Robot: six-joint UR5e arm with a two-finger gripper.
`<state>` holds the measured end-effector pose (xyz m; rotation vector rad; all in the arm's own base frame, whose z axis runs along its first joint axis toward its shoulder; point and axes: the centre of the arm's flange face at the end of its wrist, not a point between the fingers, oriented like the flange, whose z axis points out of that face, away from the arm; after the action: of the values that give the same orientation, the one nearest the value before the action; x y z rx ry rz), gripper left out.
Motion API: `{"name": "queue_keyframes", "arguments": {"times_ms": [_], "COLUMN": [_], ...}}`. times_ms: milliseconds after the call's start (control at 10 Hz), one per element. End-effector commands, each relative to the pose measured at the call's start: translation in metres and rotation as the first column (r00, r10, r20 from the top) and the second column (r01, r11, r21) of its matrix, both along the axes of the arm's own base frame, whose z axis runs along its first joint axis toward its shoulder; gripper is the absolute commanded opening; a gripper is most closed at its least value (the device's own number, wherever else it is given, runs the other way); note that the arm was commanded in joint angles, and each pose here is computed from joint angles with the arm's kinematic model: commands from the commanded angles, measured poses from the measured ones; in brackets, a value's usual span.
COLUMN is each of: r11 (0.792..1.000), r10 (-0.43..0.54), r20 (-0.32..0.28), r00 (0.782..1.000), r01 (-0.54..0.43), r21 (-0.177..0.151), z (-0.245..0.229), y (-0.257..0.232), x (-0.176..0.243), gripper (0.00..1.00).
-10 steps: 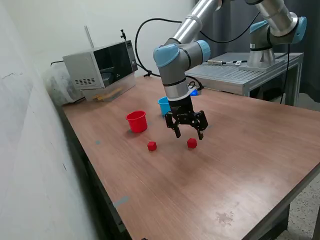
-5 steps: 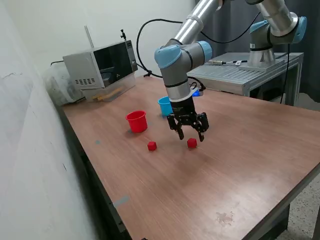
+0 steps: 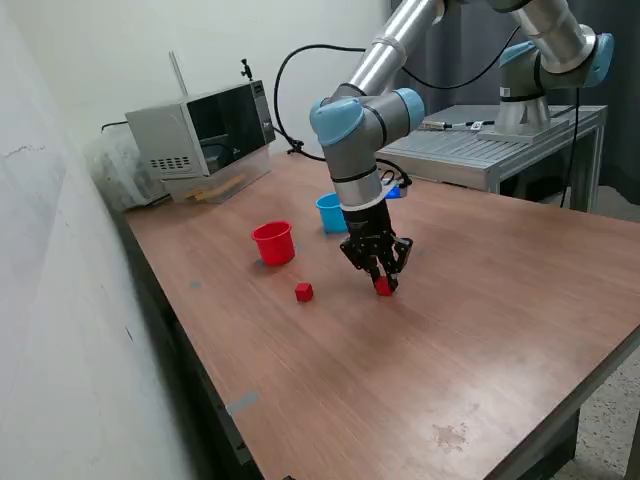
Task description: Place red objects in the red bin, and blue objects in the blue bin.
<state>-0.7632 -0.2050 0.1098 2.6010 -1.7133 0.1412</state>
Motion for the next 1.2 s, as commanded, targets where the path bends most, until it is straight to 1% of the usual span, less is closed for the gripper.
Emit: {"name": "queue_keyframes", "arguments": {"times_ms": [0,100,300,400,500,600,700,800,900,1000,1100], "r11": [0.999,0.999,0.993,0.987,0.974,0.962,0.945,0.943,0.944,0.944,0.943], "r10": [-0.008,-0.024,-0.108,-0.152,-0.211,-0.254,-0.308,-0.314,-0.315,-0.317,-0.316], "r20": [-0.071,-0.099,-0.100,-0.082,-0.085,-0.118,-0.140,-0.132,-0.107,-0.102,-0.143], "r00": [0.997,0.995,0.989,0.985,0.974,0.960,0.941,0.940,0.943,0.943,0.938], "r01": [0.011,0.027,0.113,0.156,0.217,0.264,0.319,0.325,0.323,0.324,0.327], "r21": [0.036,0.036,0.038,0.047,0.064,0.072,0.071,0.072,0.071,0.068,0.063], "z": [0.054,0.087,0.120,0.133,0.148,0.165,0.175,0.168,0.145,0.126,0.122], "y": [0.010,0.023,0.096,0.131,0.175,0.214,0.262,0.271,0.271,0.272,0.272], "x": [-0.008,-0.009,-0.014,-0.014,-0.020,-0.028,-0.031,-0.032,-0.033,-0.037,-0.039], "gripper": [0.00,0.00,0.00,0.00,0.00,0.00,0.00,0.00,0.00,0.00,0.00]}}
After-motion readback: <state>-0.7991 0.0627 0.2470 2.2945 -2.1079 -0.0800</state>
